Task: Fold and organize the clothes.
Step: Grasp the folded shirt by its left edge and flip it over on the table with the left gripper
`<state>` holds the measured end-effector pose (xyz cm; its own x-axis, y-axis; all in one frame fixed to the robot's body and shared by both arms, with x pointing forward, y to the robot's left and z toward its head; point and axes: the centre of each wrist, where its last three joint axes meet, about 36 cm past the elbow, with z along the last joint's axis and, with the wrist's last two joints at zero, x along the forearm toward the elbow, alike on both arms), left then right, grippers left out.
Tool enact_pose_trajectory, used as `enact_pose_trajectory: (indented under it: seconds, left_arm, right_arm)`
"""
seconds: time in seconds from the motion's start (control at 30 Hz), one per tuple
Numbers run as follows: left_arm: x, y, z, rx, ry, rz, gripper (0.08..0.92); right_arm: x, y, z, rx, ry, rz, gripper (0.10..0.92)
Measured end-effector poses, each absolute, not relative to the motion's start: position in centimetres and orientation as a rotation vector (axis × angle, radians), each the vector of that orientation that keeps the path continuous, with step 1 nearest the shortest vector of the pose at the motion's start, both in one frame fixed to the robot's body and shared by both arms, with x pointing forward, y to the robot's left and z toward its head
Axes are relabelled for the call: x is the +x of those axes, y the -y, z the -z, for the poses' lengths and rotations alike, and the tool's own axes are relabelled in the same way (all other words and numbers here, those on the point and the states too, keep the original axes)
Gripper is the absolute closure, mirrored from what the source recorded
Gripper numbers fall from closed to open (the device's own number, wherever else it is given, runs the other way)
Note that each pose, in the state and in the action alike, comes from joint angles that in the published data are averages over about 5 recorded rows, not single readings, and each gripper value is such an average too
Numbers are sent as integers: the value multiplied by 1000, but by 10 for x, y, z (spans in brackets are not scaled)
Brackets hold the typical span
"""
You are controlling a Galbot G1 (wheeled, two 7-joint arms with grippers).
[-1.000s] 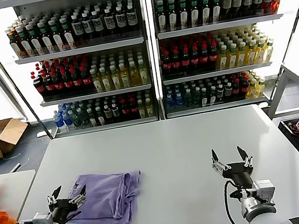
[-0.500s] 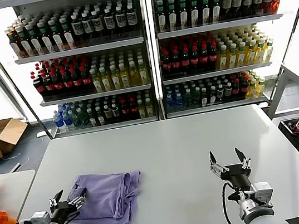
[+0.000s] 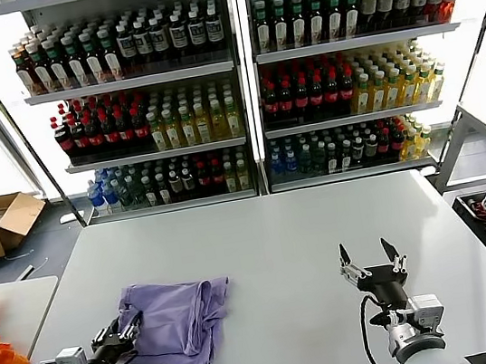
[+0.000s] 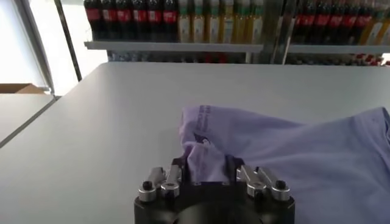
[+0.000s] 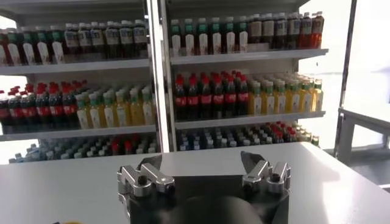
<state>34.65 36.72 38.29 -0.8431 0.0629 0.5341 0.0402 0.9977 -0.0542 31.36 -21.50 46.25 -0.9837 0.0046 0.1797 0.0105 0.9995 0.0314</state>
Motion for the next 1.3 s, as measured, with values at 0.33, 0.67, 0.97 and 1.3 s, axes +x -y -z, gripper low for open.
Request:
enact_pose_trajectory:
  seconds: [0.33,0.67,0.97,1.3]
  left_arm:
    - [346,-372,-382,-46,2560,-69,862]
    - [349,-402,-389,126,2593,50,894]
    - [349,-468,-439,351,2673,322,894]
    - [342,-479,-490,392,2726,612,894]
  right_arm:
    - [314,215,-463,-6,2964,53,200]
    - [315,215,-466,10,2972,49,200]
    - [321,209,-465,36,2973,53,200]
    - [321,209,-467,29,2976,62,200]
